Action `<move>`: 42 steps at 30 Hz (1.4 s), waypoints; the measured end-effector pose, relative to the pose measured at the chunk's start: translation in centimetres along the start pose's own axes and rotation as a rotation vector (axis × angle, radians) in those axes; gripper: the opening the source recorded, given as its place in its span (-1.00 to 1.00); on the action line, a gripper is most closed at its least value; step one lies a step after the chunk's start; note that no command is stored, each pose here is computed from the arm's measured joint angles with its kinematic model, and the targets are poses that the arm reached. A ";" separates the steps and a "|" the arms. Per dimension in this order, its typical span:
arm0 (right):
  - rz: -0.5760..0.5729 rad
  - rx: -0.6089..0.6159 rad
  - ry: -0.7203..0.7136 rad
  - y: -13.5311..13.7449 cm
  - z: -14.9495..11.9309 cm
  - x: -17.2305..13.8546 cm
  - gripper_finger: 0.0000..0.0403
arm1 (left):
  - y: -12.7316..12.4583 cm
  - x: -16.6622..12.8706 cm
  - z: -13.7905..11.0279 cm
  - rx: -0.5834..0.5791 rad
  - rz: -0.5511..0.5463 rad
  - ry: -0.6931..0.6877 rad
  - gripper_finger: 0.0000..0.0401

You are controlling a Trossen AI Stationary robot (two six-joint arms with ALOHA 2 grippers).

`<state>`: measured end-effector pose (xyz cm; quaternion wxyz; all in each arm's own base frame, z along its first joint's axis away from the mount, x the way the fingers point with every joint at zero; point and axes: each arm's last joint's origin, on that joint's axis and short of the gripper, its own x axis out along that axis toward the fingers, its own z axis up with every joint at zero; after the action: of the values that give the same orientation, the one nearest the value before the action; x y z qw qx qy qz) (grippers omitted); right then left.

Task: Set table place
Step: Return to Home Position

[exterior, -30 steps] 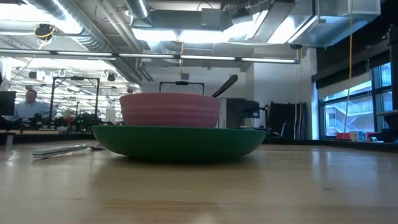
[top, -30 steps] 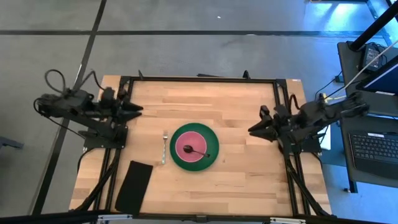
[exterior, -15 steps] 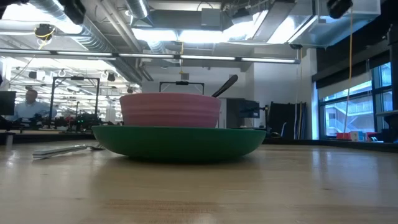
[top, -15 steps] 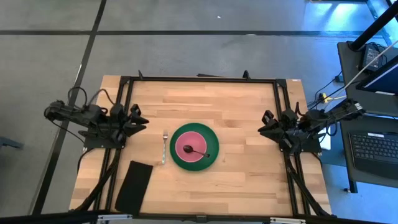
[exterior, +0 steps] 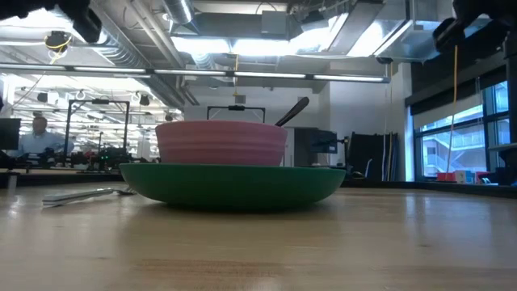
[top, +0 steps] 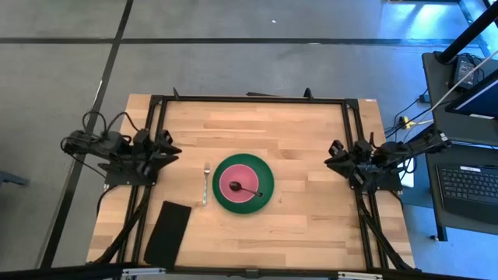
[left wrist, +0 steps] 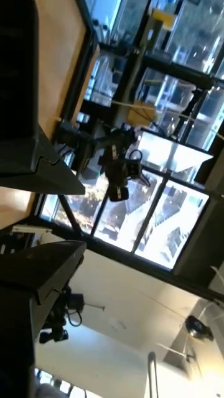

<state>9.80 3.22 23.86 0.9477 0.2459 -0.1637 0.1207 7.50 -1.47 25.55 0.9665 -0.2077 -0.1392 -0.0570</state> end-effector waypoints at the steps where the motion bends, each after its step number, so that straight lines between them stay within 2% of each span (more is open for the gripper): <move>1: 0.005 -0.007 -0.010 0.0 0.0 -0.1 -0.66 | 0.2 0.1 -0.5 -0.004 -0.004 -0.007 -0.38; 7: 0.000 0.000 0.010 -0.5 -0.9 -0.4 -0.66 | 1.5 0.2 -4.2 -0.011 -0.007 -0.019 -0.38; 12: -0.008 0.006 0.030 -0.9 -1.9 -0.7 -0.66 | 2.1 0.1 -5.7 -0.026 -0.009 -0.025 -0.38; 23: -0.004 0.000 0.087 -1.7 -3.7 -1.2 -0.66 | 2.6 0.1 -6.2 0.013 0.038 0.021 -0.38; 28: 0.004 -0.058 0.105 -1.7 -3.8 -1.3 -0.66 | 2.6 0.1 -6.2 0.014 0.041 0.028 -0.38; 33: -0.017 -0.145 0.170 -2.0 -4.4 -1.3 -0.66 | 2.6 0.1 -6.3 0.015 0.042 0.030 -0.38; 38: -0.052 -0.111 0.260 -2.4 -5.2 -1.5 -0.66 | 2.6 0.1 -6.3 0.015 0.042 0.031 -0.38; 42: -0.086 -0.100 0.407 -2.9 -6.5 -2.0 -0.66 | 2.6 0.1 -6.3 0.015 0.043 0.031 -0.38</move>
<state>10.49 3.71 16.51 0.9765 0.1758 0.0360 0.1191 9.58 -1.68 19.09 0.9711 -0.2026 -0.1204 -0.0386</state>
